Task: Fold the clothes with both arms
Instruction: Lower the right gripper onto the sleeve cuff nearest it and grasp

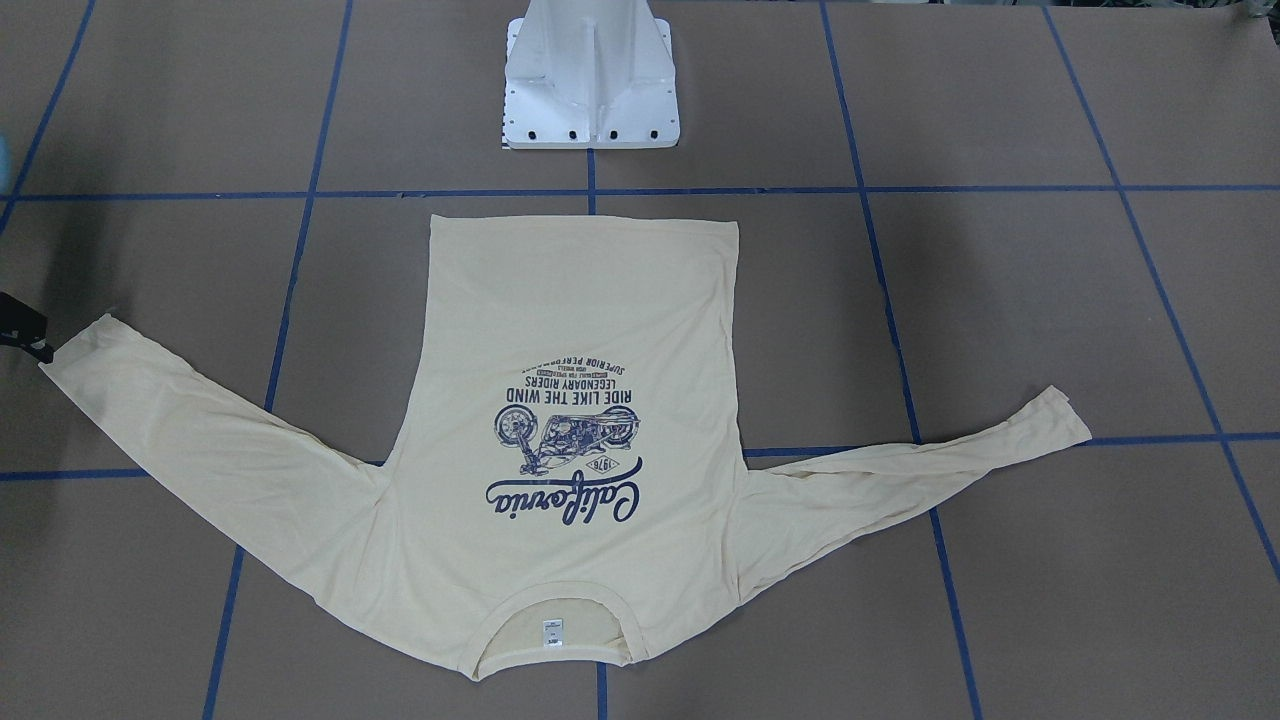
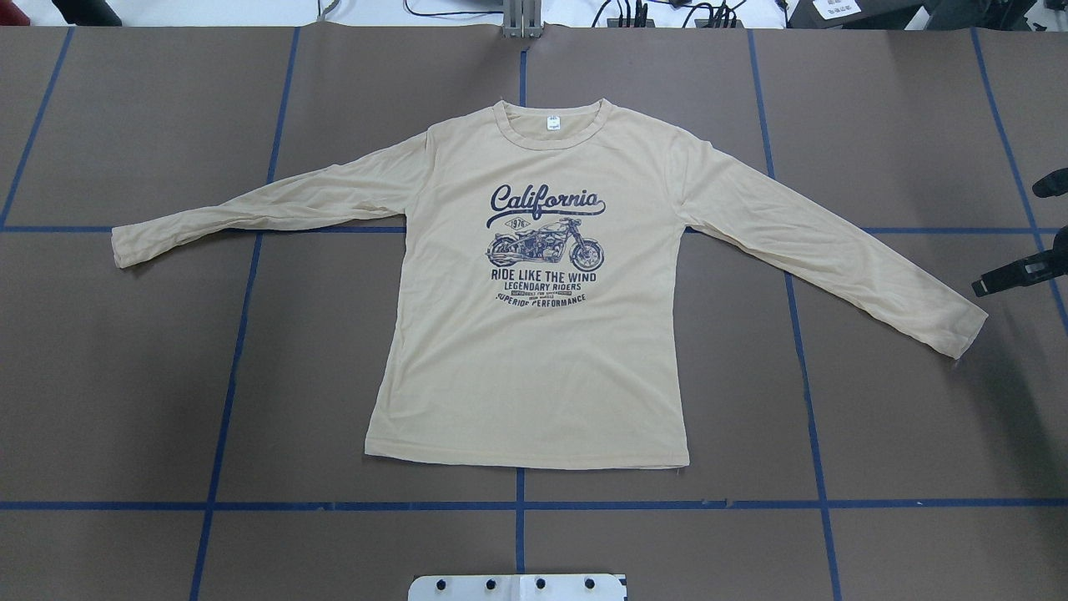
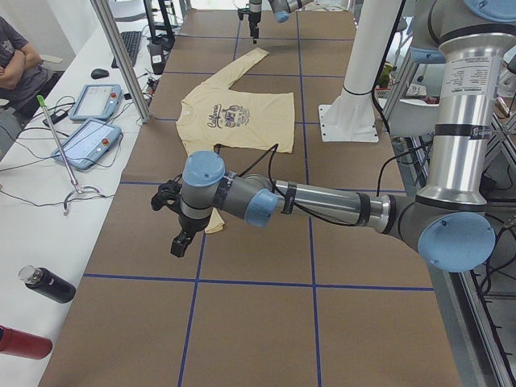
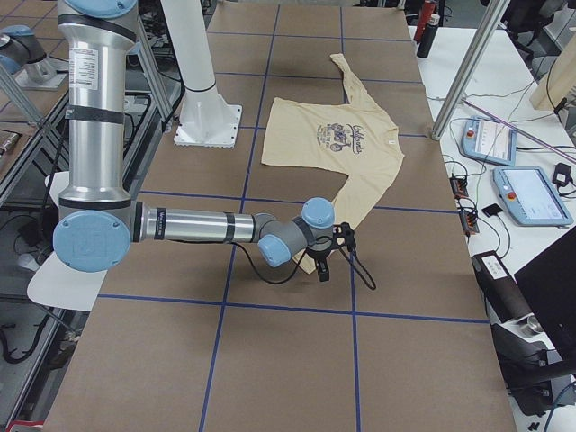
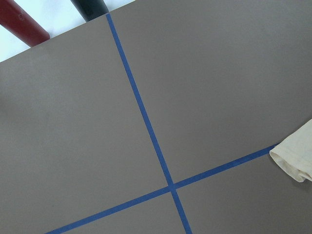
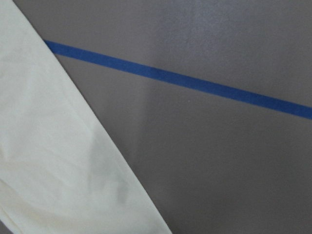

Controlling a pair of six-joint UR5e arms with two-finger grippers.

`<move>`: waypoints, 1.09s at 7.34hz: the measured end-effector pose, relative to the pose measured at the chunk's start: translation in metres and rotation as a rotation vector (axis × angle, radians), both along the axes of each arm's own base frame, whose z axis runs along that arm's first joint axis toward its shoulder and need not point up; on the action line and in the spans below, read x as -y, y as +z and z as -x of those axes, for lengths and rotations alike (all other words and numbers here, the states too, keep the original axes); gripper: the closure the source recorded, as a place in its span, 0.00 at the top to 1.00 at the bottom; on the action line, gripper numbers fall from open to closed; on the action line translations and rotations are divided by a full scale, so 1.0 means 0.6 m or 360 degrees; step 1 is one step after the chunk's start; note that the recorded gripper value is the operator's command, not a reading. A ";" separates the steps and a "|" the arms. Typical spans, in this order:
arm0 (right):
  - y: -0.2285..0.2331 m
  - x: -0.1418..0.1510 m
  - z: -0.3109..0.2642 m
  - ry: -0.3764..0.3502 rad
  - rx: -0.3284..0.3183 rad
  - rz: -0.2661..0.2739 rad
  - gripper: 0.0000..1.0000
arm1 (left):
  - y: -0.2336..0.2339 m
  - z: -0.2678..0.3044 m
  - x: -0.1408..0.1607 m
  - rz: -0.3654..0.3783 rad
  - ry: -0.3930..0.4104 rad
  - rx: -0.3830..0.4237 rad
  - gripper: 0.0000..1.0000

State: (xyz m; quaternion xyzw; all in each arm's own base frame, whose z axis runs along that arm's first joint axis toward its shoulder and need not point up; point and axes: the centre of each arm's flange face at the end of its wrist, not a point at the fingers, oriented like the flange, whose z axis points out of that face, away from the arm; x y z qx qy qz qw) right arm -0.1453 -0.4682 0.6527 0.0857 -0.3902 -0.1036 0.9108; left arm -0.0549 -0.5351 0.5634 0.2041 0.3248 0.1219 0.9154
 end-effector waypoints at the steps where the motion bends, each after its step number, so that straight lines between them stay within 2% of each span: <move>1: 0.001 -0.007 0.017 -0.0032 0.0004 0.0012 1.00 | -0.001 0.000 0.000 -0.0003 0.0000 -0.0001 1.00; 5: 0.006 -0.024 0.062 -0.0115 -0.0009 0.0032 0.99 | -0.002 0.000 0.000 -0.0005 0.0000 -0.0001 1.00; 8: 0.022 -0.031 0.069 -0.0132 -0.0031 0.0053 0.99 | -0.003 0.000 0.000 -0.0006 0.0001 -0.0003 1.00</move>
